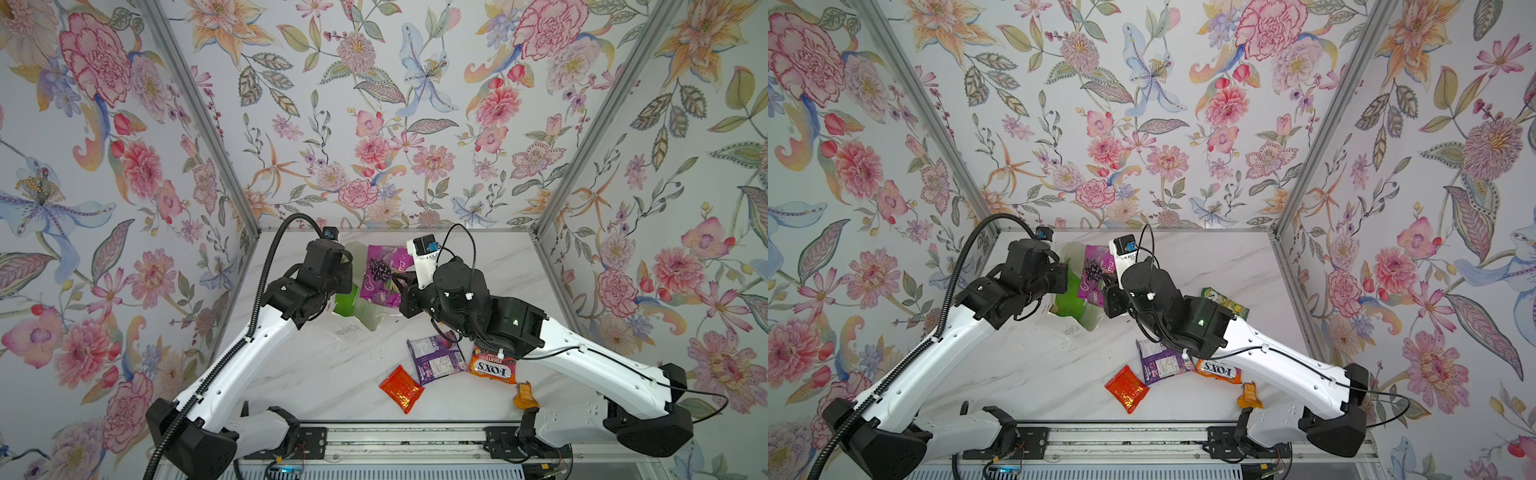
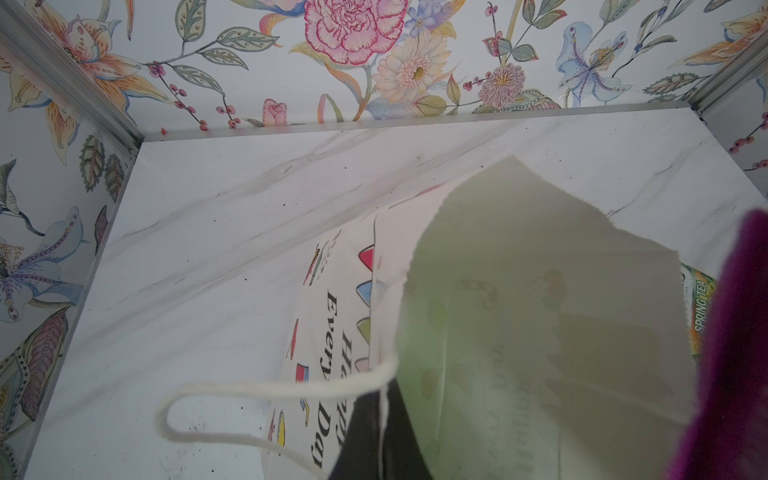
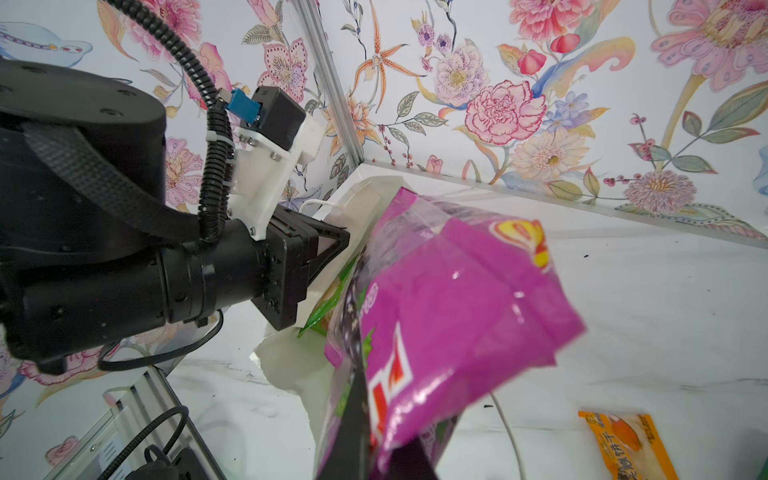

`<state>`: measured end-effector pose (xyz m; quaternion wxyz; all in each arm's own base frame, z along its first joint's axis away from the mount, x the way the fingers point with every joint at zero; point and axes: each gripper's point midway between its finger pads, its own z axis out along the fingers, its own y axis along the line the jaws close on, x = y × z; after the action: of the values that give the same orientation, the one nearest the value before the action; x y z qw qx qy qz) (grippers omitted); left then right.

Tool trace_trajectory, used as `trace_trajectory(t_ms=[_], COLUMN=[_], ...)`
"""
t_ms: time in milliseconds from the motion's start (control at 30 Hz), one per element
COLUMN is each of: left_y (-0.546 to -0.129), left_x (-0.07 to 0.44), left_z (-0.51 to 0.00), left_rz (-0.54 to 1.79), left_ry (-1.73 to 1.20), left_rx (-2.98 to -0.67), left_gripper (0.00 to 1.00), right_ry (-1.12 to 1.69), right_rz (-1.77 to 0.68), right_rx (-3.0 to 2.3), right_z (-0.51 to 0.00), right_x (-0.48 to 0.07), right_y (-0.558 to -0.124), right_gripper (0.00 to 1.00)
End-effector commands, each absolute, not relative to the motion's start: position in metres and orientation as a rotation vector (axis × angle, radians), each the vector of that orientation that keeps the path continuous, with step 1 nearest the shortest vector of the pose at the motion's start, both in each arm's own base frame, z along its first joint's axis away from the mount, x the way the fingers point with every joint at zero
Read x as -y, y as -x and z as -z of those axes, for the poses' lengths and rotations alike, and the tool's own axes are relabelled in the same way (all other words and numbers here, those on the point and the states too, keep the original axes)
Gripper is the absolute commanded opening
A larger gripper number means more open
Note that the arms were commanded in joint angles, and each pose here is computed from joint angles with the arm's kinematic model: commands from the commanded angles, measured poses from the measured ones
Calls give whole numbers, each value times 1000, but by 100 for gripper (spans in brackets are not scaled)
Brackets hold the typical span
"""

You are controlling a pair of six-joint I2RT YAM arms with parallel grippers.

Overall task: Place the snacks into the paper bag
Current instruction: 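Carry the purple grape bag with the right gripper toward the paper bag opening, then lower the purple grape bag into the paper bag and open the right gripper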

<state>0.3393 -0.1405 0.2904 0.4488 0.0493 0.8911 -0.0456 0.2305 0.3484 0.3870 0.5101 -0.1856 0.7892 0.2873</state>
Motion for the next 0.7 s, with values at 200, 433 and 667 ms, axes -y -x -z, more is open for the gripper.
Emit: trace_trajectory(t_ms=[200,433,667], left_y=[-343,-343,-342], left_x=[144,148,146], left_z=[-307,-306,-308], left_rz=[131,153,136], left_ry=[-101,-109,-109], left_rx=[-2153,-2157,-2155], left_gripper=[0,0,0], right_ry=[346,368,355], right_rz=[-753,-694,-629], right_rx=[-1849,-1906,-1969], right_z=[-420,-407,-395], right_x=[-354,-364,-367], right_y=[-235,-242,-253], right_gripper=[0,0,0])
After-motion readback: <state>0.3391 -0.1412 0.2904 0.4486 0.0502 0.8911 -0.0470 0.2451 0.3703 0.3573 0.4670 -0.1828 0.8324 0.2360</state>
